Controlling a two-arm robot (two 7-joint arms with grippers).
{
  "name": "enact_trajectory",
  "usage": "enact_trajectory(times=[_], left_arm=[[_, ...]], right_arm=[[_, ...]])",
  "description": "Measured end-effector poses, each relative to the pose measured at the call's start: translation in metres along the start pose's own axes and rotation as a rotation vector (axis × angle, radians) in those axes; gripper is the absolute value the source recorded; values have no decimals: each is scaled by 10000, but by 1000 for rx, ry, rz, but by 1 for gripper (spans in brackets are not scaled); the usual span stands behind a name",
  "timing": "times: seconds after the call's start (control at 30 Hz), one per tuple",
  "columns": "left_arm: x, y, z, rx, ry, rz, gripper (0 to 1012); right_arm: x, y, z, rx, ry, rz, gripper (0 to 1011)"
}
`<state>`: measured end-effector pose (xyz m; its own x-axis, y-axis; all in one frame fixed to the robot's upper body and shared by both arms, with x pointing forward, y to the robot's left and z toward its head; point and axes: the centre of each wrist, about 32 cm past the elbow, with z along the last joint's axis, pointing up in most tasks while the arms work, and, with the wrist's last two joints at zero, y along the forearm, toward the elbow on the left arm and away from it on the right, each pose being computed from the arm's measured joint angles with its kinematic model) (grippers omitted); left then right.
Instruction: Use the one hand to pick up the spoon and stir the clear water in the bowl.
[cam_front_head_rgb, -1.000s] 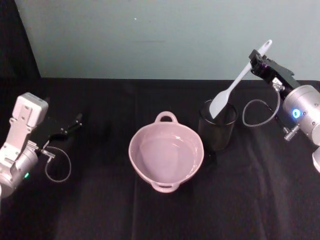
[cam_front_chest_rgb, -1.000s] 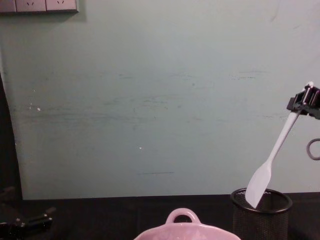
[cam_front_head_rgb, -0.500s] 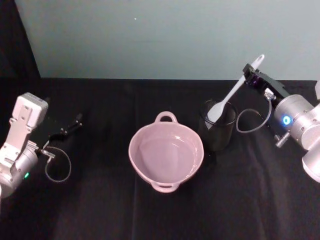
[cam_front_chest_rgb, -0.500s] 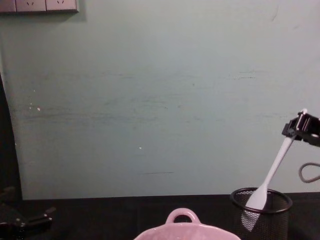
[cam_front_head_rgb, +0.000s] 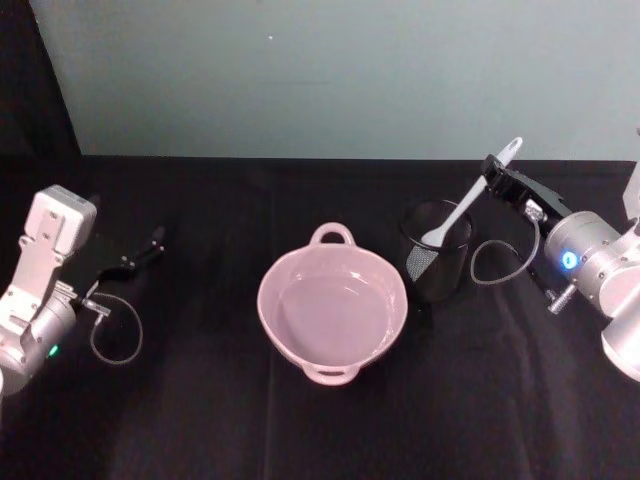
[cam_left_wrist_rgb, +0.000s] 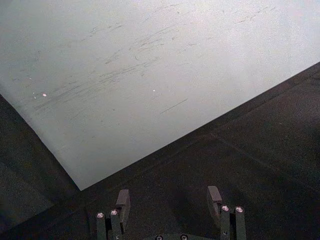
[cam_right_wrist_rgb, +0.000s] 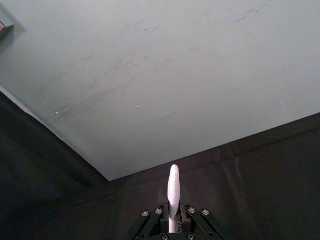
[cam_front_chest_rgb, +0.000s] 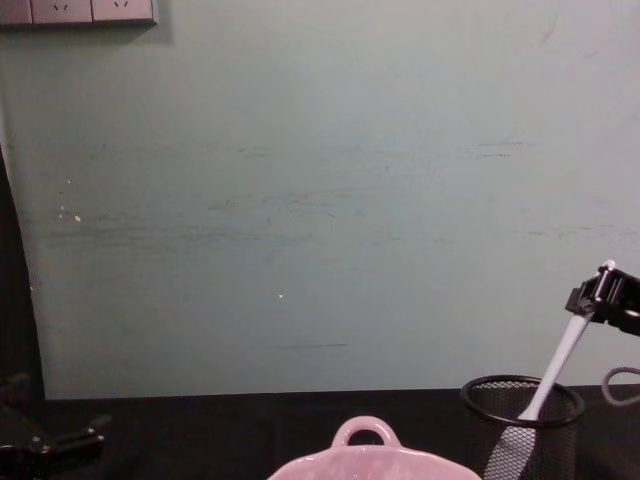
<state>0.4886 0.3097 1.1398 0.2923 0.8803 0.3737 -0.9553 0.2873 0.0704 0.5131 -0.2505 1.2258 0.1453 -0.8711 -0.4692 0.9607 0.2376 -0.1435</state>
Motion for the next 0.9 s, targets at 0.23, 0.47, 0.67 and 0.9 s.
enact_trajectory(times=[0.23, 0.47, 0.67, 0.9], left_arm=[[0, 0, 0, 0, 0, 0, 1011], [0, 0, 0, 0, 0, 0, 1011], [0, 0, 0, 0, 0, 0, 1011], [0, 0, 0, 0, 0, 0, 1011]], right_arm=[[47, 9, -41, -11, 2, -7, 129], [66, 18, -69, -23, 9, -8, 127], [80, 20, -77, -28, 11, -9, 127], [90, 18, -80, -25, 11, -9, 129]])
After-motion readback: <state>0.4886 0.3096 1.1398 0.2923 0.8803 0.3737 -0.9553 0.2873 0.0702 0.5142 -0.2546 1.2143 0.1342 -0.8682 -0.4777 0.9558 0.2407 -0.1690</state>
